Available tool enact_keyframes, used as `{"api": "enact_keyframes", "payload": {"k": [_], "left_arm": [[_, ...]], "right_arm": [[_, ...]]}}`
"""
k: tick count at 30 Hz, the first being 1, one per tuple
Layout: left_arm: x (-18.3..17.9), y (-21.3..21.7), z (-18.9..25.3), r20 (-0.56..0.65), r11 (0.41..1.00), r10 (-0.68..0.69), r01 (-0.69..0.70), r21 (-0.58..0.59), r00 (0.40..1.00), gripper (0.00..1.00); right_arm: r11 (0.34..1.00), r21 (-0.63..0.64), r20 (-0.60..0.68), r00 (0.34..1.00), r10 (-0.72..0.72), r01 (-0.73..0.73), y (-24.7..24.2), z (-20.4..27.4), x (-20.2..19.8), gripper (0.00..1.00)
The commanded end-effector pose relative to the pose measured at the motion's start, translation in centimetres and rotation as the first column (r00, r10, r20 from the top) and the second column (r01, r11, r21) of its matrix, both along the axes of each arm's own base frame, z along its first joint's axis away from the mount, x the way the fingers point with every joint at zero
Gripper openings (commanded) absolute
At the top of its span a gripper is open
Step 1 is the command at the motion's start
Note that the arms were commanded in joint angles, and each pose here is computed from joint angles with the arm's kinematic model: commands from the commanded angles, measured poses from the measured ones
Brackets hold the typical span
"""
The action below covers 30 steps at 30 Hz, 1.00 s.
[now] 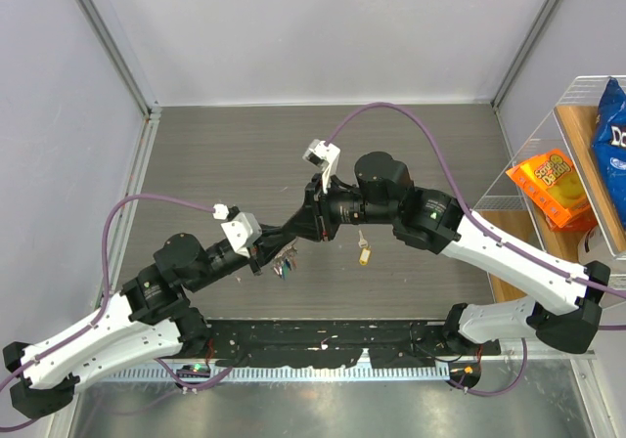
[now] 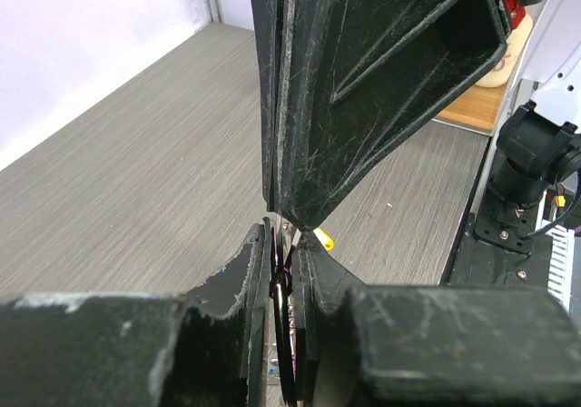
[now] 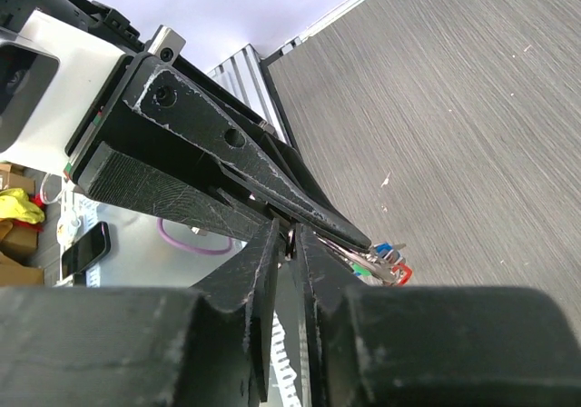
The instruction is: Put the keys on the keyring
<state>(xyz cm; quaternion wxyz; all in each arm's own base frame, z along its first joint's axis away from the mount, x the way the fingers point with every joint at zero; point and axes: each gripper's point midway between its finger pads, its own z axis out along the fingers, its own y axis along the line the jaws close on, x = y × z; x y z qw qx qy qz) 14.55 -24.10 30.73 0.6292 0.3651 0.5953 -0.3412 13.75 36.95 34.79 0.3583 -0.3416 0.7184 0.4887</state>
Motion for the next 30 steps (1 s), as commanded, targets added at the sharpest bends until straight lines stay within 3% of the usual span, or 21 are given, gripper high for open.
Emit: {"api": "enact_keyframes", "payload": {"k": [1, 4, 11, 15, 18, 23, 30], "left_arm": [[-0.2, -0.2, 2.9, 0.057, 0.996, -0.012, 0.017, -0.091, 0.998, 0.00], [-0.2, -0.2, 3.5, 0.070, 0.994, -0.012, 0.020, -0.111, 0.997, 0.00], [-0.4, -0.2, 3.6, 0.078, 0.992, -0.022, 0.031, -0.119, 0.997, 0.00], [-0.5, -0.3, 3.6, 0.082, 0.992, -0.029, 0.039, -0.123, 0.996, 0.25], [-0.2, -0.1, 3.4, 0.086, 0.992, -0.013, 0.024, -0.123, 0.996, 0.37], [0.2, -0.4, 3.1, 0.102, 0.993, -0.001, 0.013, -0.117, 0.995, 0.44], [0.7, -0.5, 2.4, 0.113, 0.996, 0.014, -0.004, -0.088, 0.993, 0.45]], "right_arm": [[0.996, 0.085, 0.060, 0.998, 0.008, -0.013, -0.4, 2.7, -0.3, 0.17], [0.996, 0.083, 0.060, 0.998, 0.011, -0.016, -0.3, 2.6, -0.3, 0.06], [0.994, 0.103, 0.070, 0.997, 0.014, -0.022, -0.4, 2.9, -0.5, 0.06], [0.994, 0.112, 0.072, 0.997, -0.005, -0.003, -0.6, 3.3, -0.3, 0.06], [0.995, 0.099, 0.045, 0.999, -0.027, 0.023, -0.8, 3.4, -0.1, 0.06], [0.995, 0.085, 0.012, 0.999, -0.050, 0.048, -0.7, 4.5, 0.0, 0.06], [0.992, 0.056, -0.004, 0.994, -0.112, 0.112, -1.1, 4.5, 0.9, 0.06]]}}
